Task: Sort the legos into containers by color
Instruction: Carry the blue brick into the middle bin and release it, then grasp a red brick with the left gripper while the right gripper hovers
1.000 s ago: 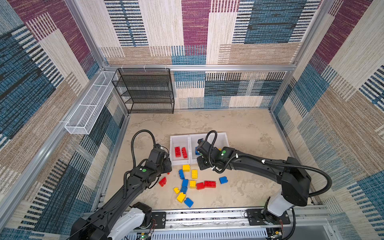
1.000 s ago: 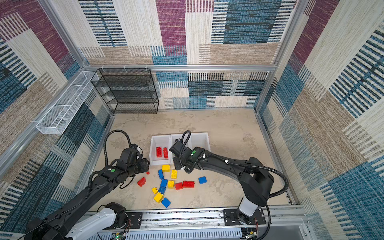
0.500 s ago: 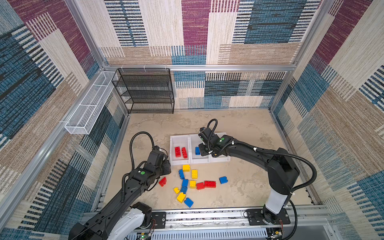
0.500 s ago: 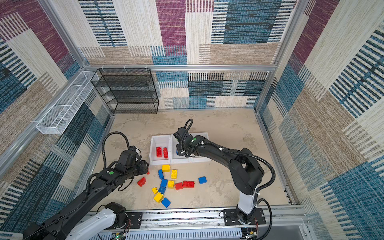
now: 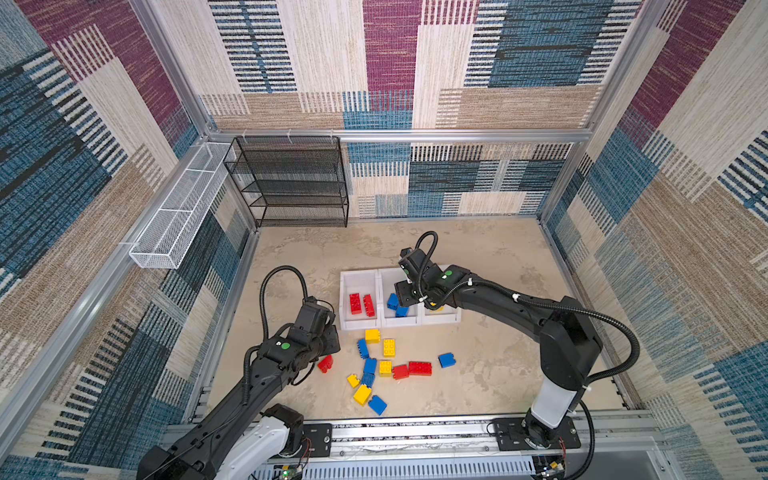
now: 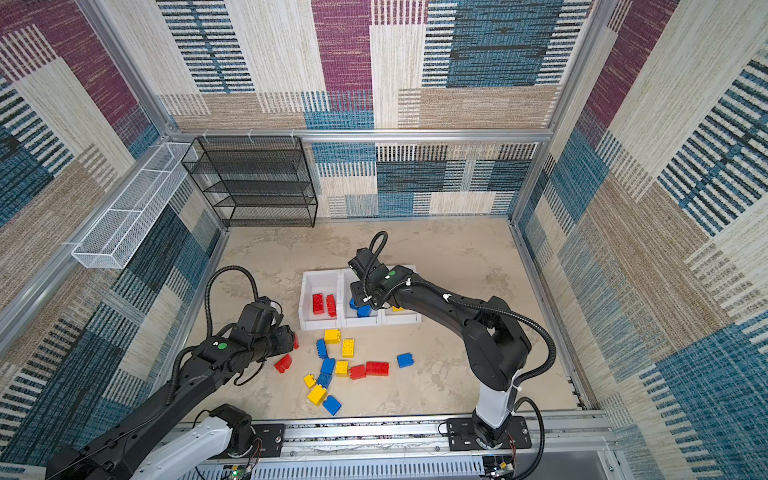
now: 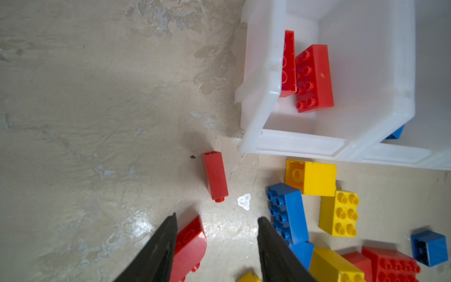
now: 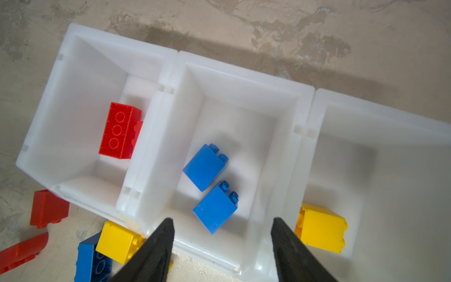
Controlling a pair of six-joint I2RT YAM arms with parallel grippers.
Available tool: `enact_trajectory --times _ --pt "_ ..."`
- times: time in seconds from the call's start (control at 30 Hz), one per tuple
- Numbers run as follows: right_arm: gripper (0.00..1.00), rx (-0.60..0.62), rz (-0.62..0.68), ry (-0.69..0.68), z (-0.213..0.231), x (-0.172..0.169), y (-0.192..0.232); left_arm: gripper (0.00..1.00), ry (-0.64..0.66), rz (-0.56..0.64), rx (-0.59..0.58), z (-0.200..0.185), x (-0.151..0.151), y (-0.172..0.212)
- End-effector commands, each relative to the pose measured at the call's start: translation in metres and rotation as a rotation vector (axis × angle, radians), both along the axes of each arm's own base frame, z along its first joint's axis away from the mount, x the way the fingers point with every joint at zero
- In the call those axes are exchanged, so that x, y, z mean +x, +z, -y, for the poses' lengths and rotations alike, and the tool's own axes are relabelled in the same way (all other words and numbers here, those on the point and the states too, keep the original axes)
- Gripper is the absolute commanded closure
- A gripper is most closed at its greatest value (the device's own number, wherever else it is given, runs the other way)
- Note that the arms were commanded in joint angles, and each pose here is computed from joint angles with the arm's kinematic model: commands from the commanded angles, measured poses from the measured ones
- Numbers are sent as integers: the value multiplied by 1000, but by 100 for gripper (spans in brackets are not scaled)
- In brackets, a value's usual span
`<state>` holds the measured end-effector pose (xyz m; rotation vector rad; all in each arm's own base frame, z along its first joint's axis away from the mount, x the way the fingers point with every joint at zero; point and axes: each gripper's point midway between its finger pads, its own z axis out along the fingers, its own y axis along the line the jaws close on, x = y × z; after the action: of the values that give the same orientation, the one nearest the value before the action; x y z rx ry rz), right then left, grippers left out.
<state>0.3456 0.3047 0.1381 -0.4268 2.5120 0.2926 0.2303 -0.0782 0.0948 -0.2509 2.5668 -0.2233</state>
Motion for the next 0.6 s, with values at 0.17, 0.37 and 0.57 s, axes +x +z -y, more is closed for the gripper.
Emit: enact_trajectory --times 0.17,0.37,0.57 --pt "33 48 7 -29 11 -14 12 43 1 -64 87 -10 -4 -4" --pt "32 56 -11 -44 24 -28 8 41 14 -139 105 -14 -14 -21" --pt "32 75 -24 -54 29 -37 5 40 -2 -168 81 -8 -18 -29"
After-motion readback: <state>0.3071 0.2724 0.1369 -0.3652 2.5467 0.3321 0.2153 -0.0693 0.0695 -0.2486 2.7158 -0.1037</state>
